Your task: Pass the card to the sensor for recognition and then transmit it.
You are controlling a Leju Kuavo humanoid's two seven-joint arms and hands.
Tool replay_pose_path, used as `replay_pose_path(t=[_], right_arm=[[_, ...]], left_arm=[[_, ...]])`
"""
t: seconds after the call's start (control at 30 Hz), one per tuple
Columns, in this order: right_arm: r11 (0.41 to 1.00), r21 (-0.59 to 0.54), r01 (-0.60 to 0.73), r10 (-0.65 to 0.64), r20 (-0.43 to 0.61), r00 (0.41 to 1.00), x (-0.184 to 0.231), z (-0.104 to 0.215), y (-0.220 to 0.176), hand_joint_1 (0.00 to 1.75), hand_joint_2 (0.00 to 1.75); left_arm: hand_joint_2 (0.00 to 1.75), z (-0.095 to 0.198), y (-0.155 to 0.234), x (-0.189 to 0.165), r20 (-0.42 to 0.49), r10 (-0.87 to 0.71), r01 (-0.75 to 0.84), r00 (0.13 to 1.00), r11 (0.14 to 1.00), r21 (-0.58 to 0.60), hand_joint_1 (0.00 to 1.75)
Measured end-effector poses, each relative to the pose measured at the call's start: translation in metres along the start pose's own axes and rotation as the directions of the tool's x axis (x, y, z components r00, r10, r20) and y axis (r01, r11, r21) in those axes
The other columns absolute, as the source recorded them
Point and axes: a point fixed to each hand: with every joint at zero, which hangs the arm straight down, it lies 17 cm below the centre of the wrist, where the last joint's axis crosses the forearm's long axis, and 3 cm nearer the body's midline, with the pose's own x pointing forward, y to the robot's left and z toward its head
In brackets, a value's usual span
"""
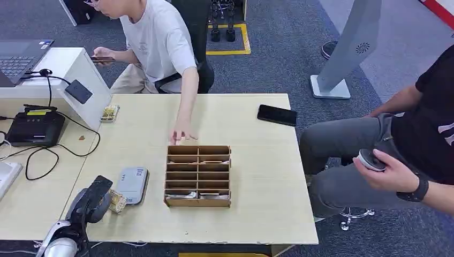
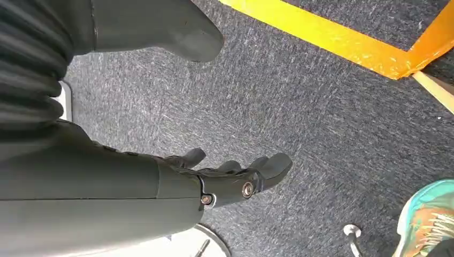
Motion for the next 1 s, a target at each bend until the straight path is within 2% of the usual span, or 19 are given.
replay_pose_path(t=[0.27,0.3,0.4,0.5,0.67,1.0], right_arm=[[1.000,0.000,0.000,0.000,0.000,1.000,0.000,0.000,0.000,0.00,1.75],[1.000,0.000,-0.001,0.001,0.001,1.000,0.000,0.000,0.000,0.00,1.75],[1.000,-0.002,-0.002,0.002,0.006,1.000,0.002,0.000,0.000,0.00,1.75],[1.000,-0.001,-0.001,0.001,0.009,1.000,0.004,0.000,0.001,0.00,1.75],[1.000,0.004,-0.009,0.009,0.016,1.000,0.005,0.001,0.003,0.00,1.75],[1.000,0.005,-0.015,0.015,0.021,1.000,0.006,0.001,0.004,0.00,1.75]], left_arm=[[1.75,0.000,0.000,0.003,0.011,0.010,-0.010,1.000,1.000,0.004,1.75],[1.75,-0.001,0.005,0.015,0.057,0.074,-0.076,0.996,0.997,0.024,1.75],[1.75,0.000,0.066,0.098,0.369,0.361,-0.425,0.857,0.899,0.108,1.75],[1.75,-0.001,0.100,0.135,0.454,0.389,-0.493,0.801,0.859,0.134,1.75],[1.75,0.005,0.112,0.152,0.505,0.394,-0.522,0.768,0.842,0.137,1.75],[1.75,0.007,0.118,0.159,0.528,0.394,-0.533,0.752,0.835,0.137,1.75]])
